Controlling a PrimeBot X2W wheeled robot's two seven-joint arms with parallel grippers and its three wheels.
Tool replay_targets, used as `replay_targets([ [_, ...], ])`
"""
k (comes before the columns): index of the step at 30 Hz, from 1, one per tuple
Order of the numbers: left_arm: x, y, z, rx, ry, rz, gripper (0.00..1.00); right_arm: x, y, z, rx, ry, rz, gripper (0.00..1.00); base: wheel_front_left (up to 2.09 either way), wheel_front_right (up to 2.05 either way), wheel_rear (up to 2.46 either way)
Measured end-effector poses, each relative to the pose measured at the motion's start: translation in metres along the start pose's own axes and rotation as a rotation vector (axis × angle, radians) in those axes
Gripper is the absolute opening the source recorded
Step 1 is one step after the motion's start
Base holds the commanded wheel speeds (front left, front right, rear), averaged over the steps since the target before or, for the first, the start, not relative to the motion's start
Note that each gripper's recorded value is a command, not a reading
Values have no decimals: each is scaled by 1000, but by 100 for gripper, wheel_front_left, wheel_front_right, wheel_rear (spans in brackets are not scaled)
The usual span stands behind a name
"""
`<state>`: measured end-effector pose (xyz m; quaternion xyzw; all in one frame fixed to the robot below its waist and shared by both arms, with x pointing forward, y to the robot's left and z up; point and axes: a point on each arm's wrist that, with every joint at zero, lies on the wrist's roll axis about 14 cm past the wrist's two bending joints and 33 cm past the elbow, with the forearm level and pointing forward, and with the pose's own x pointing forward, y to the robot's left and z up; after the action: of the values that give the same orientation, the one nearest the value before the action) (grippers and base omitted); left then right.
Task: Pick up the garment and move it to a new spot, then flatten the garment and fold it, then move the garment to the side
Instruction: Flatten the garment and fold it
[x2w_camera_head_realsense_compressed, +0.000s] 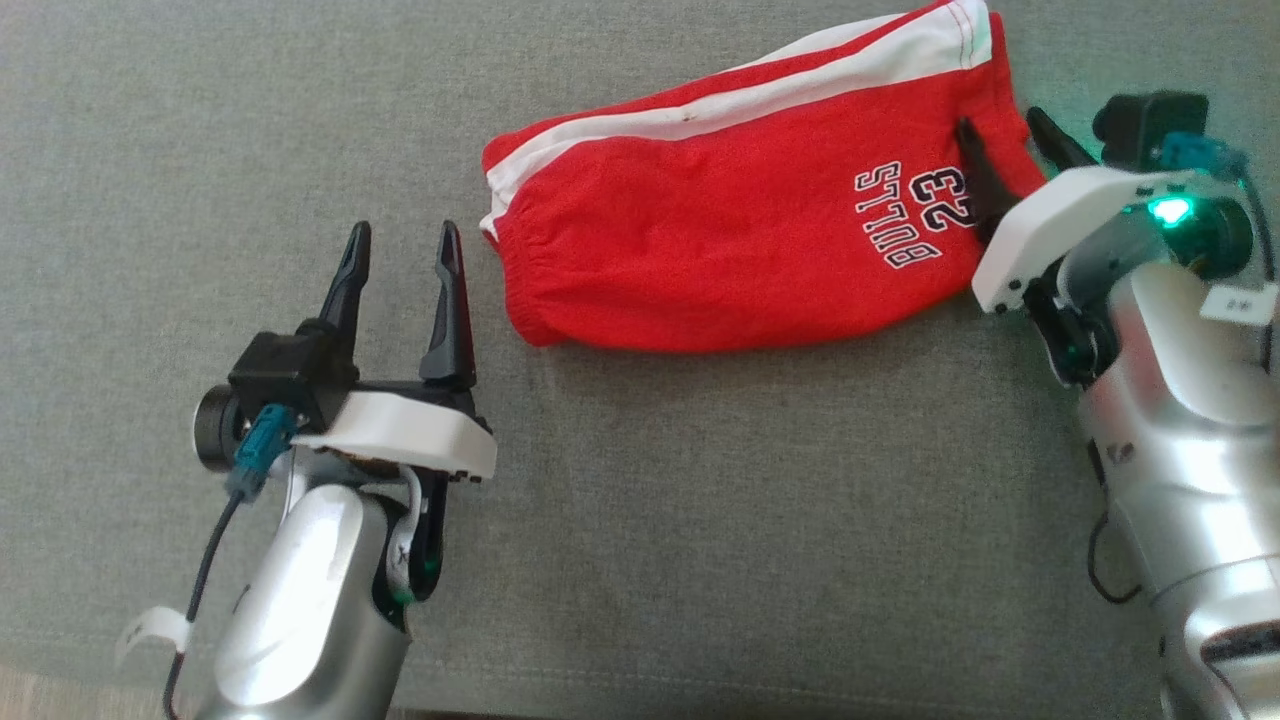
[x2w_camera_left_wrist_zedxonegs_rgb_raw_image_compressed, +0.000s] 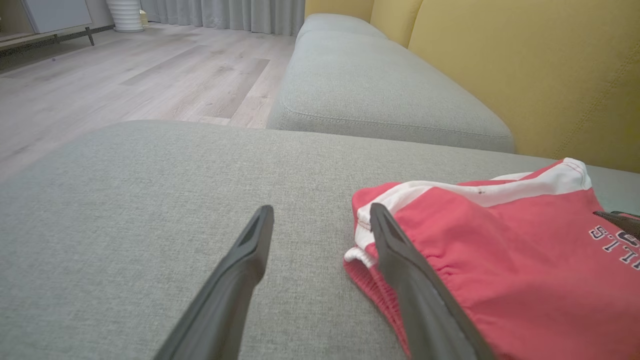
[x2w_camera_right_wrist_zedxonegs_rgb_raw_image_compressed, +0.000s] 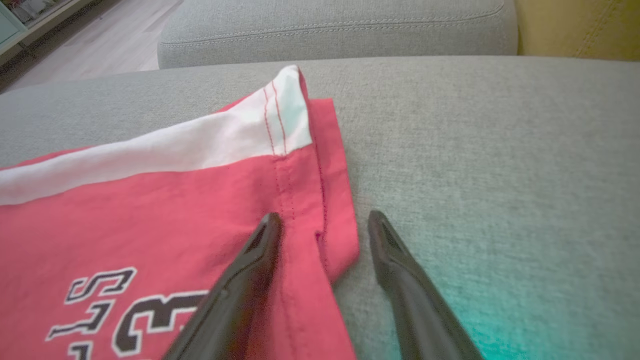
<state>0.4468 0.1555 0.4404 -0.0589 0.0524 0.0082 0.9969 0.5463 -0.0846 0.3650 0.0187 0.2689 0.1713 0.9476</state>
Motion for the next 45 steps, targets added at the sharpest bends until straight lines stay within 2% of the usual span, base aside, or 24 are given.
replay_targets([
  [1,0,0,0,0,-1,0,100,1,0,0,8,11,-1,0,0,0,0],
  [6,3,-3,5,3,-17,-9,100,-2,2,0,30,21,4,0,0,0,0],
  [11,4,-9,10,8,-33,-28,100,-13,-2,4,54,-40,-11,0,0,0,0],
  [20,-7,-15,19,-8,-54,-53,100,-68,-3,-38,204,-131,-71,0,0,0,0],
  [29,-12,-23,20,-6,-57,-79,100,-112,-21,-57,293,-182,-161,0,0,0,0],
  [38,-15,-25,23,-4,-63,-87,100,-115,-30,-42,280,-198,-177,0,0,0,0],
  [42,-17,-24,25,-4,-69,-90,100,-114,-27,-40,270,-184,-167,0,0,0,0],
  [45,-19,-24,28,-3,-76,-89,100,-114,-15,-22,237,-212,-125,0,0,0,0],
])
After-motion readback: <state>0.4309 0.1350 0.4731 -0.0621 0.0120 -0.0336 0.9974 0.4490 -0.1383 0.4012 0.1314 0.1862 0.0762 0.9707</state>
